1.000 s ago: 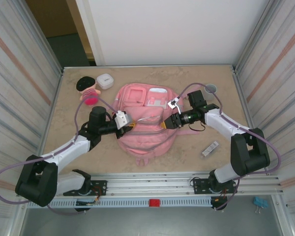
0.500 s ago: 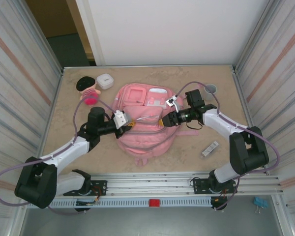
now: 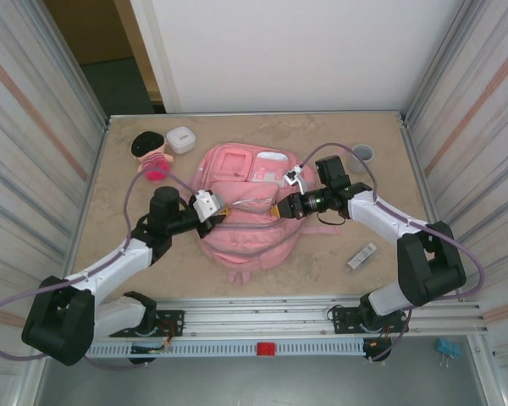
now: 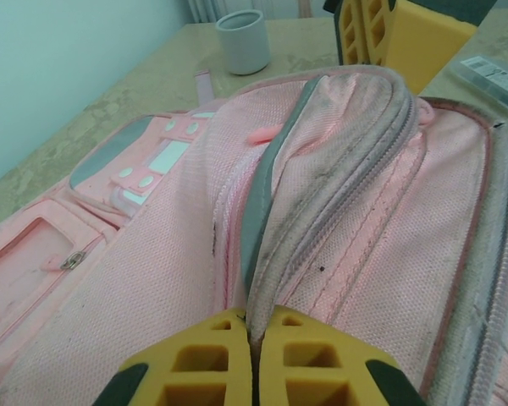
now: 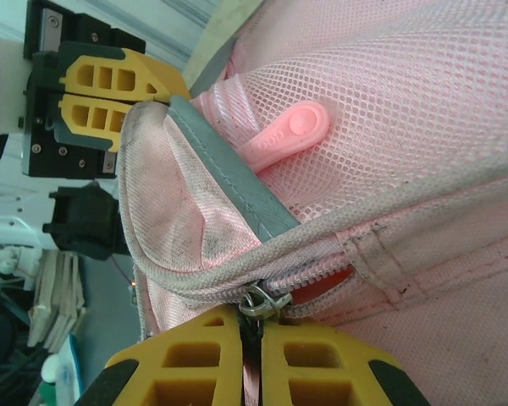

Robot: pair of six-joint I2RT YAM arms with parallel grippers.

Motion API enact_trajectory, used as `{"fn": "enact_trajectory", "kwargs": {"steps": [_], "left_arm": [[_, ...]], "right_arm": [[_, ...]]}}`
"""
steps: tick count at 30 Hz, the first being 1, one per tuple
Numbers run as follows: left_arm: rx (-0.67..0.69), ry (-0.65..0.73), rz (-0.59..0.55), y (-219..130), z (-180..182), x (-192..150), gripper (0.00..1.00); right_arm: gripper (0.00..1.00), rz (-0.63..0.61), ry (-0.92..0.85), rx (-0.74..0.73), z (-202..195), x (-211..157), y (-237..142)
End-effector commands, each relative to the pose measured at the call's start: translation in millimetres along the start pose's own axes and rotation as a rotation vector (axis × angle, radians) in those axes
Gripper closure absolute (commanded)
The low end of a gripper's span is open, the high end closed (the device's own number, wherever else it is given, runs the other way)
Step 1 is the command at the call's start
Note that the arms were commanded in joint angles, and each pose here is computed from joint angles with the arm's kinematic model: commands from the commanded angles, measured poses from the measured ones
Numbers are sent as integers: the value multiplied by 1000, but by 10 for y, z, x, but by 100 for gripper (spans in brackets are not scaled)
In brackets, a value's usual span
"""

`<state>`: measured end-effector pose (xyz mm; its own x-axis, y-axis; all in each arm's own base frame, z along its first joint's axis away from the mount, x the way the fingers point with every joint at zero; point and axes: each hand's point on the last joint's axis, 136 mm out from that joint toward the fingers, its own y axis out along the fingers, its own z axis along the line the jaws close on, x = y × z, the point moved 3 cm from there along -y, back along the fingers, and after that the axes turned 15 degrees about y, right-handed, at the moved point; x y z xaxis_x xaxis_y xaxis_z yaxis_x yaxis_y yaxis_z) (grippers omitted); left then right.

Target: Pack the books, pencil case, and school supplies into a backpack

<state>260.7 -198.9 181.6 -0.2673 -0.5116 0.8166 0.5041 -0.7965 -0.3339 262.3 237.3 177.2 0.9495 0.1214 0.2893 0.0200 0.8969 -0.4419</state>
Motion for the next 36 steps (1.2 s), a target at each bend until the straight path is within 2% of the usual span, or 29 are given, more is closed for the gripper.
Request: {"fn": "enact_trajectory", "kwargs": {"steps": [1,16,20,25,36], "left_arm": [[185,68,-10,-68,318,207,100],[319,173,221,101,309,105,100],[353,174,261,58,343,54,100],[365,205,283,24,324,62,100],[364,165,225,224,252,253,100]], "right_arm": [[100,34,51,39,195,-101,4],[100,55,258,92,448,-101,-135],[100,1,312,66,362,-10,-315],[100,2,347,71,394,-4,-321],[100,66,357,64,597,-195,111]]}}
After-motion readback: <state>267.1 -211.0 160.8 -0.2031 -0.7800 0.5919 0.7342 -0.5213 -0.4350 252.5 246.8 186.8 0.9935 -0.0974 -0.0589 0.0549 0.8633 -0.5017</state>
